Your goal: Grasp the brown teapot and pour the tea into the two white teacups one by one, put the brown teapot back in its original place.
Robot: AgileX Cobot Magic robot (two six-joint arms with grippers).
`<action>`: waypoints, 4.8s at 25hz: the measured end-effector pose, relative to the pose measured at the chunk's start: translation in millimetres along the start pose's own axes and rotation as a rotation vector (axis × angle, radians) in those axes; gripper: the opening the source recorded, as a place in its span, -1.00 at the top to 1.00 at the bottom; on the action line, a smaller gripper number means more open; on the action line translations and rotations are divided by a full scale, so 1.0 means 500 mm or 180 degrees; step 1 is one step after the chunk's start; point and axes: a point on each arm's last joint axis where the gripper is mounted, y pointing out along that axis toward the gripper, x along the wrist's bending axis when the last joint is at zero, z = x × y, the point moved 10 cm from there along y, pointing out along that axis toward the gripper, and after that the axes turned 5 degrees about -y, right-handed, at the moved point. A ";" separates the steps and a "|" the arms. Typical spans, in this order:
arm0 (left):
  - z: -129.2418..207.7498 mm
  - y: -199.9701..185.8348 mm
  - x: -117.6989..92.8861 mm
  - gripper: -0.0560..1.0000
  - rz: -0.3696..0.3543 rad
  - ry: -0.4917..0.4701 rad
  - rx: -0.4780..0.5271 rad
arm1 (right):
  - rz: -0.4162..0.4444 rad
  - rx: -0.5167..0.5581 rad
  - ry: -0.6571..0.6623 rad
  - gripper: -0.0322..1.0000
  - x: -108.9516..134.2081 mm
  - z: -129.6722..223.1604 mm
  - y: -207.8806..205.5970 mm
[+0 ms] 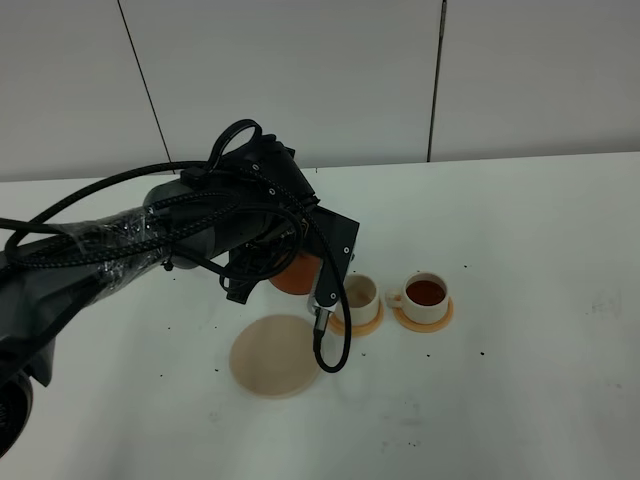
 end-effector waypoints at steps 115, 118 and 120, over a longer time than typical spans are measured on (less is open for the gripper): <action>-0.018 -0.002 0.030 0.58 -0.0364 0.0413 0.0244 | 0.0000 0.0000 0.0002 0.12 0.000 0.000 0.000; -0.021 -0.004 0.031 0.58 -0.0376 0.0428 0.0242 | 0.0000 0.0000 0.0002 0.12 0.000 0.000 0.000; -0.025 -0.006 0.031 0.58 -0.0390 0.0452 0.0242 | 0.0000 0.0000 0.0002 0.12 0.000 0.000 0.000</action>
